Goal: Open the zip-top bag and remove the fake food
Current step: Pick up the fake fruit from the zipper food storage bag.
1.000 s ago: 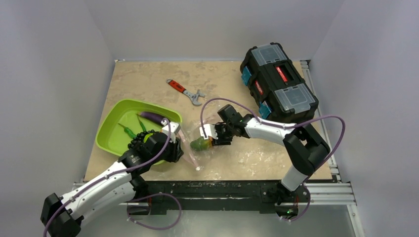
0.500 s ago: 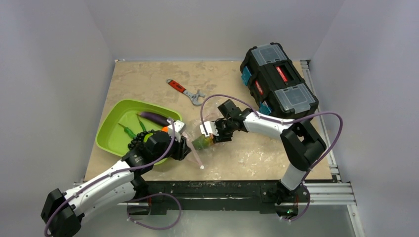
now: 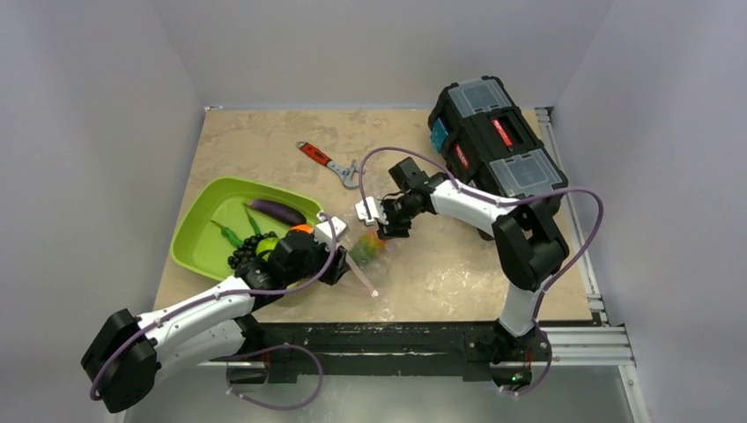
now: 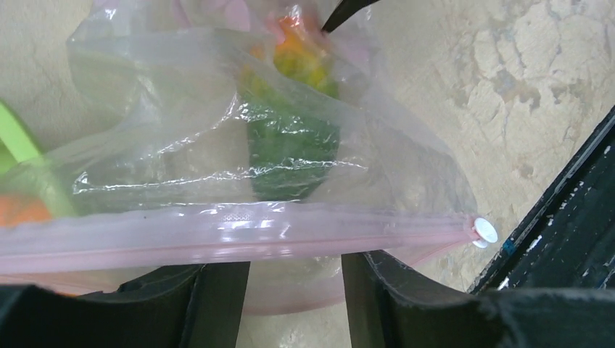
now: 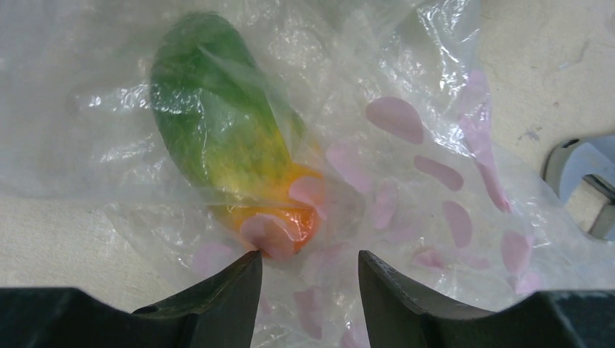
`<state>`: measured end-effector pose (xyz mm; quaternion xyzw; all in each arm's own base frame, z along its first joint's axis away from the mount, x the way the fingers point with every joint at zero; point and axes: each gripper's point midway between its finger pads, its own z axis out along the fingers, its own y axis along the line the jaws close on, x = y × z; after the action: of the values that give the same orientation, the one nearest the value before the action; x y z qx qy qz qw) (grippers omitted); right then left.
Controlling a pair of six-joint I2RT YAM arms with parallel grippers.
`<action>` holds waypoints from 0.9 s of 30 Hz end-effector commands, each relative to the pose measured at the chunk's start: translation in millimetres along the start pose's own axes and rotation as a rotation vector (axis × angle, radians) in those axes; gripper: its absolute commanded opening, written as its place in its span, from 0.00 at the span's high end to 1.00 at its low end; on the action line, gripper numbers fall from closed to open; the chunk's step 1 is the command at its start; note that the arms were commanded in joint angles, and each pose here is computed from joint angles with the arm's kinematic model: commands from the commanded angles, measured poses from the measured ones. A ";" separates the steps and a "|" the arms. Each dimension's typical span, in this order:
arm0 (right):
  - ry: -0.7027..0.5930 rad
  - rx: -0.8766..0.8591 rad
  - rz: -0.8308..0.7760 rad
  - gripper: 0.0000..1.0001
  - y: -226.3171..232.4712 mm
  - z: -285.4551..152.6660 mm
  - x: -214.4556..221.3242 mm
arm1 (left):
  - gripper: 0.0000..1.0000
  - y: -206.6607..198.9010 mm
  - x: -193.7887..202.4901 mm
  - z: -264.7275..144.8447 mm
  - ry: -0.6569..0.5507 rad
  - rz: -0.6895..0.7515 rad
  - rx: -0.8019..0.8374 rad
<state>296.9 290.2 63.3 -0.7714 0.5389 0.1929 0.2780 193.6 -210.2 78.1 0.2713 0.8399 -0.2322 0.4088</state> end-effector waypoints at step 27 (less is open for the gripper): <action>-0.095 -0.183 0.102 0.75 21.6 22.7 -18.2 | 0.39 -8.9 -12.9 66.2 -0.110 0.009 -0.010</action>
<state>279.8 298.6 41.7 -0.7621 0.5521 0.2561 0.2209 213.7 -248.7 36.3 0.3008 0.8228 -0.2326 0.4225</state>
